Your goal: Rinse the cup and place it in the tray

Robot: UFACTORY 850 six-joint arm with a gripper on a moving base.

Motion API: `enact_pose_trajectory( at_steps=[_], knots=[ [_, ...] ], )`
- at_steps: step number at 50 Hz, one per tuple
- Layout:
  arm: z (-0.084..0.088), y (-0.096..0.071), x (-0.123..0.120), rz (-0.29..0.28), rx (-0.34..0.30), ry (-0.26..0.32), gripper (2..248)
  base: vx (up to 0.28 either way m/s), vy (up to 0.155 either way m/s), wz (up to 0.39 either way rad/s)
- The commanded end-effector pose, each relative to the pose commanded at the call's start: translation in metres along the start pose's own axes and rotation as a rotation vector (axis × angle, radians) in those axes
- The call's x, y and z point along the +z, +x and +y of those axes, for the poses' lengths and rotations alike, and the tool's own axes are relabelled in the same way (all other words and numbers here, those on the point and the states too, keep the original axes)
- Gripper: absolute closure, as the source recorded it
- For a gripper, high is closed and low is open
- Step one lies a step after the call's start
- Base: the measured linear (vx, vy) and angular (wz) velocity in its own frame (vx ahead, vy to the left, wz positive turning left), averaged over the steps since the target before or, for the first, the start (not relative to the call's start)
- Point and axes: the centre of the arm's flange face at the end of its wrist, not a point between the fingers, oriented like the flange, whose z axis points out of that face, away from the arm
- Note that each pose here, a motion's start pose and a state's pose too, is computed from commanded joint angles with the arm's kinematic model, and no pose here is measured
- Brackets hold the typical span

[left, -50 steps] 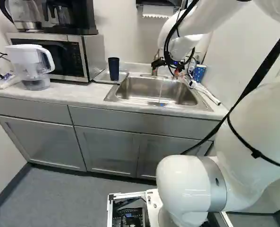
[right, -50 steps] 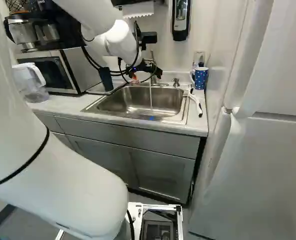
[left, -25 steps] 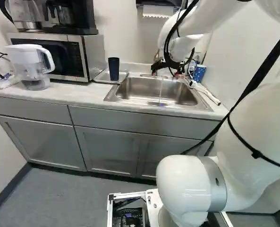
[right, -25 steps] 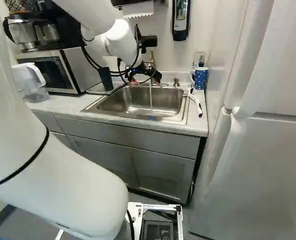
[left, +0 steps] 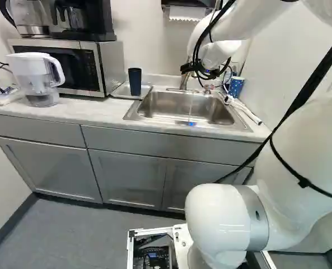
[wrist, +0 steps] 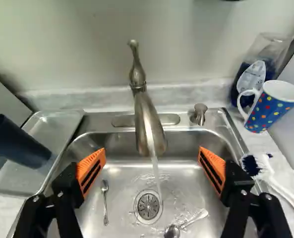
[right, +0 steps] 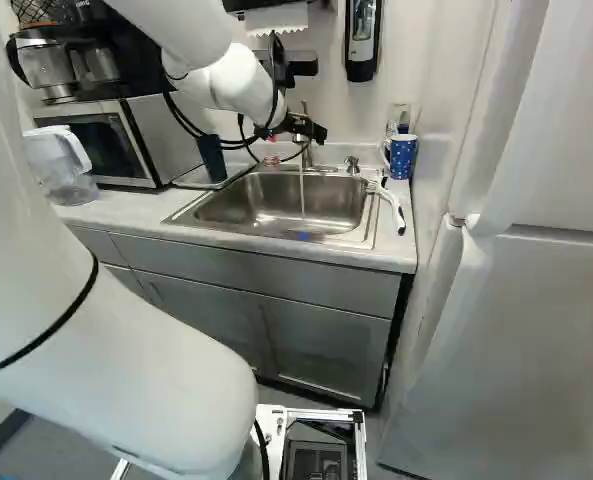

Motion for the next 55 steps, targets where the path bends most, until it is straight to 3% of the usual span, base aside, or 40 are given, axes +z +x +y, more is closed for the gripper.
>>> enact_pose_trajectory(
  at_steps=[16,35,55],
  knots=[
    [0.001,0.015,0.0,0.161,0.023,-0.008,3,0.0,0.0,0.0],
    [-0.009,0.041,0.01,0.202,0.022,0.007,3,0.0,0.0,0.0],
    [-0.012,0.07,0.008,0.295,0.023,0.012,3,0.0,0.0,0.0]
  ],
)
